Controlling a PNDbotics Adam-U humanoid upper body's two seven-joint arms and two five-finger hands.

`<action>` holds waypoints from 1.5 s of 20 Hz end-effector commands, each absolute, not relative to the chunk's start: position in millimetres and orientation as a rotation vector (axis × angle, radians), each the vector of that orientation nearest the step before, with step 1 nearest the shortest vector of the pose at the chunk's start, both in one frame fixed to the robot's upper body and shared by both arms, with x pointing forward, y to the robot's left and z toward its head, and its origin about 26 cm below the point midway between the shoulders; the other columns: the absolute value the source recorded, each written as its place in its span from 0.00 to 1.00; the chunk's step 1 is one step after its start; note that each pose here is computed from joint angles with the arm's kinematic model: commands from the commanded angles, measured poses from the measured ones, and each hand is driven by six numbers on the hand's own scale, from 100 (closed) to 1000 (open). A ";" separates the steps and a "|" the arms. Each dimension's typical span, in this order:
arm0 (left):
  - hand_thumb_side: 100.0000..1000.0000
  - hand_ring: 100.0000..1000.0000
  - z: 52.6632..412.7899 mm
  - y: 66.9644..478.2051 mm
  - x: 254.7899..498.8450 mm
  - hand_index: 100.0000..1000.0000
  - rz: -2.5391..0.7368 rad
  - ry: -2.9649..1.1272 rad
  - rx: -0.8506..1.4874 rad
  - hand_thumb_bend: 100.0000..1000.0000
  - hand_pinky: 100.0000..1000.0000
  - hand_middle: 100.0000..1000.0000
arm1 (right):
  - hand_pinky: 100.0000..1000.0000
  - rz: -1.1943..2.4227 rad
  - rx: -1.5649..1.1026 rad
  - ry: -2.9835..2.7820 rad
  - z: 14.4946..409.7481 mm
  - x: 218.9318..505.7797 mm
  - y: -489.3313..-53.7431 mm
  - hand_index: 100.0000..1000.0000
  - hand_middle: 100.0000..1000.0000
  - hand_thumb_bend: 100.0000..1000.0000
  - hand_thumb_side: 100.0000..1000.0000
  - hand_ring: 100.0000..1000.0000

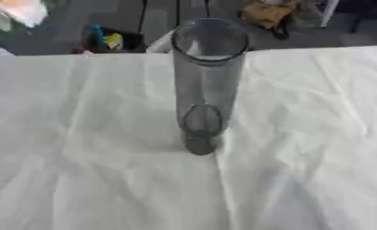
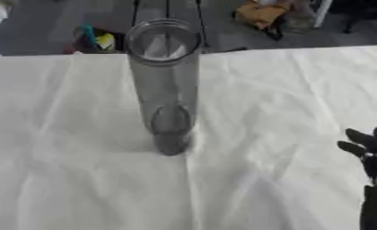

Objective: Arrange flowers into the vase.

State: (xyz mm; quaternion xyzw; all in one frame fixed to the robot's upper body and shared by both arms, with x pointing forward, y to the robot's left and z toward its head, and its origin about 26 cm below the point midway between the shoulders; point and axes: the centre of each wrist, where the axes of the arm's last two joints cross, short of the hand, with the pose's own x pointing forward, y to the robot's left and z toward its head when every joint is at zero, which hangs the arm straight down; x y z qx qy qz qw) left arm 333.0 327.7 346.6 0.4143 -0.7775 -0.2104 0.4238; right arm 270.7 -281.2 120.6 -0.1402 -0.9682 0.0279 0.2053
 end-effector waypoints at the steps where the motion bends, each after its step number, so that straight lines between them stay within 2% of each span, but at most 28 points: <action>1: 0.61 0.00 368.2 327.8 327.4 0.01 -0.424 -2.051 0.986 0.00 0.00 0.00 | 0.69 0.093 -0.385 -2.725 124.8 267.4 -288.4 0.88 0.68 0.00 1.00 0.78; 6: 0.64 0.00 381.3 318.7 333.1 0.01 -0.330 -2.148 0.830 0.00 0.00 0.00 | 0.69 0.100 -0.369 -2.721 122.6 264.4 -293.6 0.88 0.68 0.00 1.00 0.78; 11: 0.64 0.00 382.5 316.6 336.7 0.01 -0.299 -2.172 0.781 0.00 0.00 0.00 | 0.69 0.101 -0.360 -2.721 122.6 263.9 -295.5 0.88 0.68 0.00 1.00 0.78; 12: 0.68 0.00 384.6 314.9 335.6 0.01 -0.289 -2.192 0.768 0.00 0.00 0.00 | 0.69 0.105 -0.357 -2.717 122.3 263.6 -295.6 0.88 0.68 0.00 1.00 0.78; 14: 0.70 0.00 391.6 302.7 333.3 0.01 -0.262 -2.271 0.700 0.00 0.00 0.00 | 0.69 0.119 -0.343 -2.711 122.5 263.8 -294.8 0.88 0.68 0.00 1.00 0.78; 19: 0.75 0.00 404.6 276.7 346.9 0.01 -0.189 -2.386 0.518 0.00 0.00 0.00 | 0.69 0.136 -0.336 -2.708 122.5 263.6 -295.2 0.88 0.68 0.00 1.00 0.78; 30: 0.77 0.00 422.0 241.6 360.6 0.01 -0.108 -2.483 0.187 0.00 0.00 0.00 | 0.70 0.177 -0.304 -2.714 125.1 265.4 -293.1 0.89 0.68 0.00 1.00 0.79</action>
